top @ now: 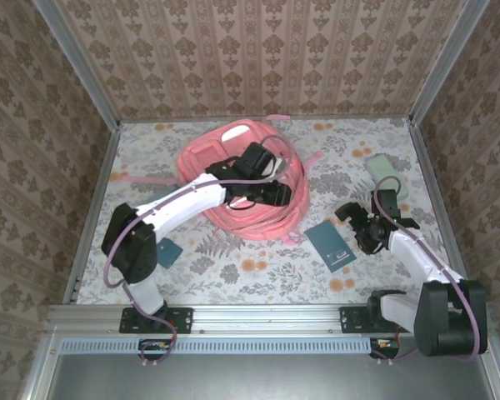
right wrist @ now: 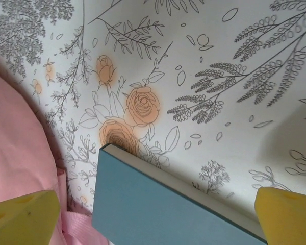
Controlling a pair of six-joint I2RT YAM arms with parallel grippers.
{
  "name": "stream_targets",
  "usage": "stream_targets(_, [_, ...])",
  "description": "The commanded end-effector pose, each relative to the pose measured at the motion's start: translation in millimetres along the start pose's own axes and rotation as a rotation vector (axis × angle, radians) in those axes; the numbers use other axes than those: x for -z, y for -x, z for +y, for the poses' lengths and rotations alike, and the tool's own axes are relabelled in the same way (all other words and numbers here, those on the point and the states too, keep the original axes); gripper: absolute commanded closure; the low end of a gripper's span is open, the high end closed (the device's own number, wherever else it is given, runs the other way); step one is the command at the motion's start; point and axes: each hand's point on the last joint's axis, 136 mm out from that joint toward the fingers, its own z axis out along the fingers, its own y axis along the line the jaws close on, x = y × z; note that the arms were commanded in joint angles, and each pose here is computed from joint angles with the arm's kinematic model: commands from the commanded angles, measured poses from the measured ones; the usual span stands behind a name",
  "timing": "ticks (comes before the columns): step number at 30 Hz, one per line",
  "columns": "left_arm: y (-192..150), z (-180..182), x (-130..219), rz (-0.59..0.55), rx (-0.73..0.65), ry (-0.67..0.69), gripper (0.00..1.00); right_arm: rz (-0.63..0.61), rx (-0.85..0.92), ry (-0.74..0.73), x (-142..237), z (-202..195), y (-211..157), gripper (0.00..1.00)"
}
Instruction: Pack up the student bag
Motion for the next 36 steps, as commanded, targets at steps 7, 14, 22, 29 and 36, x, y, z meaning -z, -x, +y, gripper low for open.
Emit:
stream_targets(7, [-26.1, -32.1, -45.7, 0.12, 0.092, -0.047, 0.52, 0.2, 0.107, -0.058, -20.4, -31.9, -43.7, 0.11])
stream_targets(14, [-45.9, -34.8, -43.5, 0.123, 0.086, 0.026, 0.53, 0.274, 0.081, -0.015, -12.3, -32.0, -87.7, 0.24])
stream_targets(22, [-74.7, -40.2, -34.4, 0.119, 0.097, 0.049, 0.53, 0.286, 0.093, 0.105, -0.1, -16.0, -124.6, 0.37])
stream_targets(29, [-91.3, -67.2, -42.8, 0.142, 0.056, -0.023, 0.63, 0.214, 0.218, 0.036, 7.0, -20.5, -110.6, 0.4])
stream_targets(36, [-102.5, -50.3, -28.9, 0.133, -0.002, 0.147, 0.55, 0.197, 0.267, 0.019, 2.9, -16.7, -103.8, 0.41])
